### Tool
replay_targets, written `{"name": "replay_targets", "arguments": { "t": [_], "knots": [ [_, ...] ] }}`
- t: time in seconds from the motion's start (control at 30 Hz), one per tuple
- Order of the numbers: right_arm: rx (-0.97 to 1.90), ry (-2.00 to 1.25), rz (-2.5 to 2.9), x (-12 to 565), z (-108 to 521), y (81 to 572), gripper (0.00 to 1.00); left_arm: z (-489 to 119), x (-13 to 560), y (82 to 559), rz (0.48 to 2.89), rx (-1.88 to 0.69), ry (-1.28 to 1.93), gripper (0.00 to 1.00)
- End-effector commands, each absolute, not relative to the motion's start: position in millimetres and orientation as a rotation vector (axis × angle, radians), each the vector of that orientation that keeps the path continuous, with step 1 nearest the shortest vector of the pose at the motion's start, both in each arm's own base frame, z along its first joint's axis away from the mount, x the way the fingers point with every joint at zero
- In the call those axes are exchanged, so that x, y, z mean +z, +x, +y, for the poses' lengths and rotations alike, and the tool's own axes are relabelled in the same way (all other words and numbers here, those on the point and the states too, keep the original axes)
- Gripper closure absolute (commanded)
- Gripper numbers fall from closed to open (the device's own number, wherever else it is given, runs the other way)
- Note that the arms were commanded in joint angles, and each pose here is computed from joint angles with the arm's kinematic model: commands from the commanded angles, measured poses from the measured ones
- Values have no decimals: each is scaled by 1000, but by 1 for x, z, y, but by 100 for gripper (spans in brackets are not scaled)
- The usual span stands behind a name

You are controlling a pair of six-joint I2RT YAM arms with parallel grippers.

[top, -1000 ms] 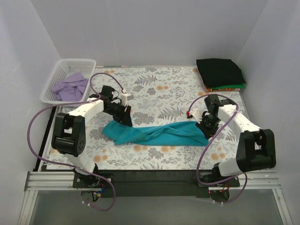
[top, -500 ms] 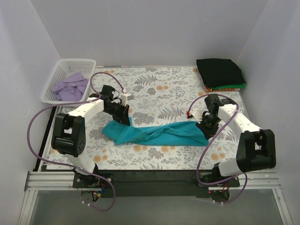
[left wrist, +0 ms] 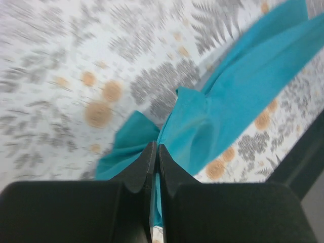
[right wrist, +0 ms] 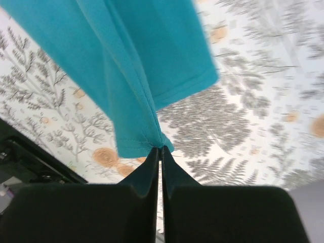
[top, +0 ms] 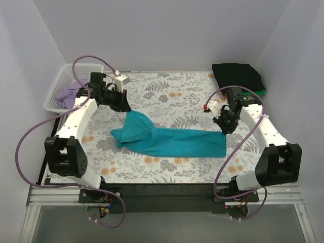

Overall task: Fold and stack the t-shirts
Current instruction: Flatten the tshirt out

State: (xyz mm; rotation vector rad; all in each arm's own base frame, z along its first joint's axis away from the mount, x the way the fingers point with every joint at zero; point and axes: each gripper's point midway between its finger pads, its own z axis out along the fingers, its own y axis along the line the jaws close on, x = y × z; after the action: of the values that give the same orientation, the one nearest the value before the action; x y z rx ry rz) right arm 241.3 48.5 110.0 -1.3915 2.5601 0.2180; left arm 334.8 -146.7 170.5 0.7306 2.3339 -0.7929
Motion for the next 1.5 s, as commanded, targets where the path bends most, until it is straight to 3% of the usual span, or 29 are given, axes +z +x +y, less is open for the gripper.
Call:
{"name": "replay_targets", "arguments": {
  "t": [0.0, 0.23, 0.57, 0.7, 0.77, 1.03, 1.23, 1.47],
  "knots": [
    [98, -1326, 2465, 151, 42, 271, 99, -119, 242, 363, 2178, -684, 628, 100],
    [-105, -1155, 2285, 230, 26, 329, 99, -76, 338, 392, 1964, -517, 487, 100],
    [-253, -898, 1855, 396, 33, 369, 99, -81, 471, 365, 1626, -468, 427, 100],
    [-353, -764, 1641, 481, 24, 349, 99, -81, 538, 327, 1444, -406, 426, 100],
    [-408, -666, 1504, 533, 15, 321, 99, -77, 580, 290, 1325, -351, 411, 100],
    [-505, -385, 1092, 645, -12, 205, 99, -68, 685, 159, 934, -199, 363, 100],
    [-540, -347, 943, 678, -17, 156, 99, -50, 718, 128, 863, -134, 250, 100],
    [-504, -562, 1040, 627, 12, 219, 99, -33, 664, 186, 1061, -97, 183, 100]
  ]
}}
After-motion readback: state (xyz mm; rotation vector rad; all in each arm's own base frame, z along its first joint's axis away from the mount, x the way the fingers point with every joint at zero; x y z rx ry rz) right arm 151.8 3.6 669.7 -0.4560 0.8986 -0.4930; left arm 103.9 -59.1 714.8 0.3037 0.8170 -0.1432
